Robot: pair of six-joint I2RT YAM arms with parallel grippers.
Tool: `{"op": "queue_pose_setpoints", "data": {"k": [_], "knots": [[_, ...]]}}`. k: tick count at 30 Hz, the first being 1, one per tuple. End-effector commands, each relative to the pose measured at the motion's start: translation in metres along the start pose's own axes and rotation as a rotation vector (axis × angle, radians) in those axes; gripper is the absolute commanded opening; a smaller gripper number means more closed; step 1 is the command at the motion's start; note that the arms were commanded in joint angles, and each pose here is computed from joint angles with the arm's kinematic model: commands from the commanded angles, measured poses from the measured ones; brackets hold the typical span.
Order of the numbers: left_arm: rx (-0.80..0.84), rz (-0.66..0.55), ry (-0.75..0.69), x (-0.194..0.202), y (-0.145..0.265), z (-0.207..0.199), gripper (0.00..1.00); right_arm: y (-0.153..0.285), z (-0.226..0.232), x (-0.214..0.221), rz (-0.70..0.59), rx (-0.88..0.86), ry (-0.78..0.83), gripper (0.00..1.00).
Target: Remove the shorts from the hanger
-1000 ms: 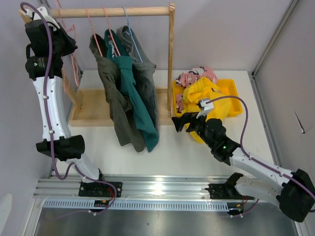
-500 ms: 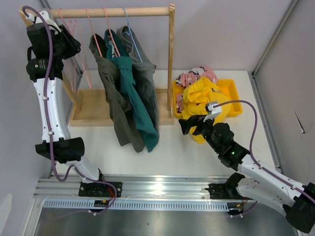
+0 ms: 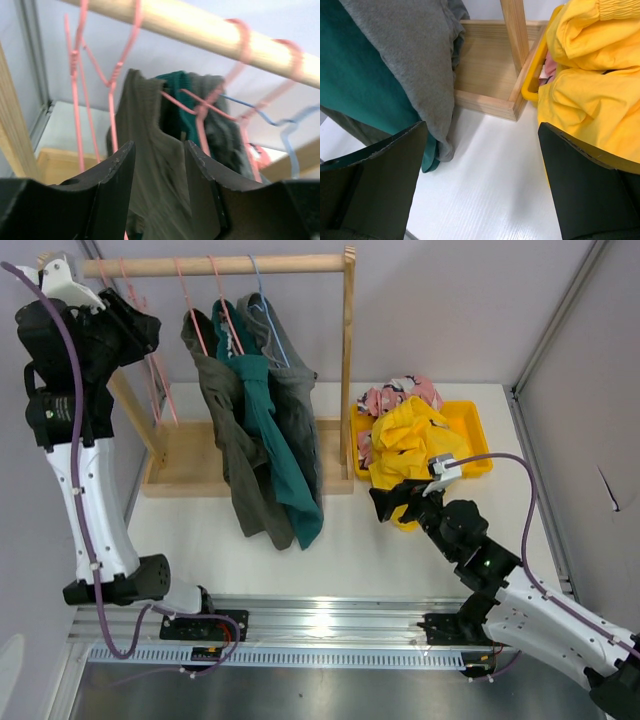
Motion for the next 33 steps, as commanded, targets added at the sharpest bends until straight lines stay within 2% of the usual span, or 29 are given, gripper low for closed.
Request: {"op": "queue_pose_setpoints", "data": {"k": [1, 10, 21, 24, 33], "knots": [[0.157, -0.039, 0.002, -0.007, 0.017, -0.03, 0.49, 0.003, 0.002, 0.0, -0.014, 0.008, -0.011, 0.99], [0.209, 0.038, 0.016, 0.014, -0.017, -0.059, 0.43, 0.014, 0.007, 0.0, -0.016, 0.024, -0.006, 0.99], [0.151, 0.102, 0.014, 0.04, -0.055, -0.062, 0.41, 0.027, -0.002, -0.002, -0.025, 0.075, 0.011, 0.99], [0.145, 0.102, 0.01, 0.042, -0.056, -0.065, 0.4, 0.028, -0.002, -0.003, -0.022, 0.079, 0.017, 0.99], [0.13, 0.004, -0.016, 0.022, -0.022, -0.066, 0.41, 0.021, 0.0, 0.001, -0.008, 0.066, 0.02, 0.99]]}}
Point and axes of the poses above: each gripper's point midway between its finger pads, its own y axis back along the fingers, its own z axis along the line the jaws close on, x = y × z, the point moved 10 cm from there along y, back along the fingers, and after that the axes turned 4 degrees about -y, right-handed, at the moved point
